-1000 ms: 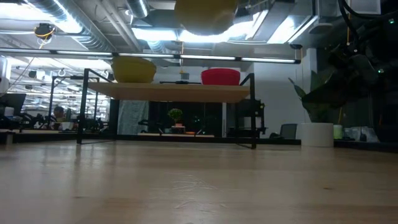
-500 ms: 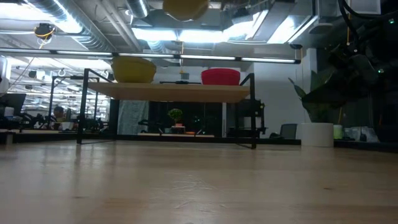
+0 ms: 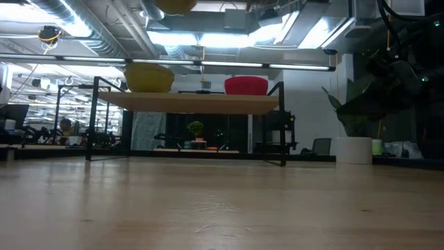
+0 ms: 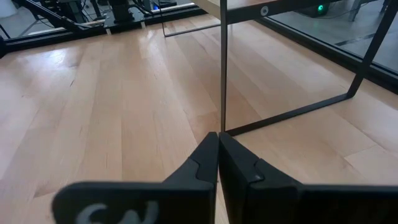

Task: Pick & Place Mini bowls
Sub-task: Stack the yellow patterned bowl on the yellow patterned bowl on the shelf

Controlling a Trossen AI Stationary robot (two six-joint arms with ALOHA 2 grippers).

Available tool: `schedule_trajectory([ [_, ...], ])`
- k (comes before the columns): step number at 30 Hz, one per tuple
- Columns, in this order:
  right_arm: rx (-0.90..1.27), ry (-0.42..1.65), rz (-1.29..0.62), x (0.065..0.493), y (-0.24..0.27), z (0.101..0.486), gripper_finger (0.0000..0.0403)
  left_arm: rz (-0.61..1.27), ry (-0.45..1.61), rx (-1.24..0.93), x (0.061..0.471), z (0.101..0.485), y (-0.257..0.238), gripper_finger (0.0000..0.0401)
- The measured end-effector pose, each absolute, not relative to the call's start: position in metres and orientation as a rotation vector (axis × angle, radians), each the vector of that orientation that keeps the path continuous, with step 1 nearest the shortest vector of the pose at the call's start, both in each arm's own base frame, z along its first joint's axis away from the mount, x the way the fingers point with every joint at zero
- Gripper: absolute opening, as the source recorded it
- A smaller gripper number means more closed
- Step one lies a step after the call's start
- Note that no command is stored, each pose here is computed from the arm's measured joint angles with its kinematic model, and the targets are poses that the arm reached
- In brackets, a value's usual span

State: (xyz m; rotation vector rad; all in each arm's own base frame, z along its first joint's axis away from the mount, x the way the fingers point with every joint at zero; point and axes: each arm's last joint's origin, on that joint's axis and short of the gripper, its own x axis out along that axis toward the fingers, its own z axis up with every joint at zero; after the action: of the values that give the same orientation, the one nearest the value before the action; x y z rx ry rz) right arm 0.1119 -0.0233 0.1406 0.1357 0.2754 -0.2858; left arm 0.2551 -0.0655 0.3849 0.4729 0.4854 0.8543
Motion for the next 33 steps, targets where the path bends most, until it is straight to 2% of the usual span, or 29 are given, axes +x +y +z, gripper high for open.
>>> schedule_trajectory([
  [10, 0.136, 0.275, -0.285, 0.112, -0.023, 0.141, 0.0014, 0.971, 0.531, 0.415, 0.239, 0.381, -0.042, 0.0003],
  [19, 0.136, 0.275, -0.286, 0.112, -0.023, 0.141, 0.0014, 0.931, 0.740, 0.144, 0.223, 0.374, 0.004, 0.0003],
  [33, 0.136, 0.276, -0.286, 0.112, -0.023, 0.141, 0.0014, 0.951, 0.830, -0.072, 0.192, 0.378, 0.026, 0.0003],
])
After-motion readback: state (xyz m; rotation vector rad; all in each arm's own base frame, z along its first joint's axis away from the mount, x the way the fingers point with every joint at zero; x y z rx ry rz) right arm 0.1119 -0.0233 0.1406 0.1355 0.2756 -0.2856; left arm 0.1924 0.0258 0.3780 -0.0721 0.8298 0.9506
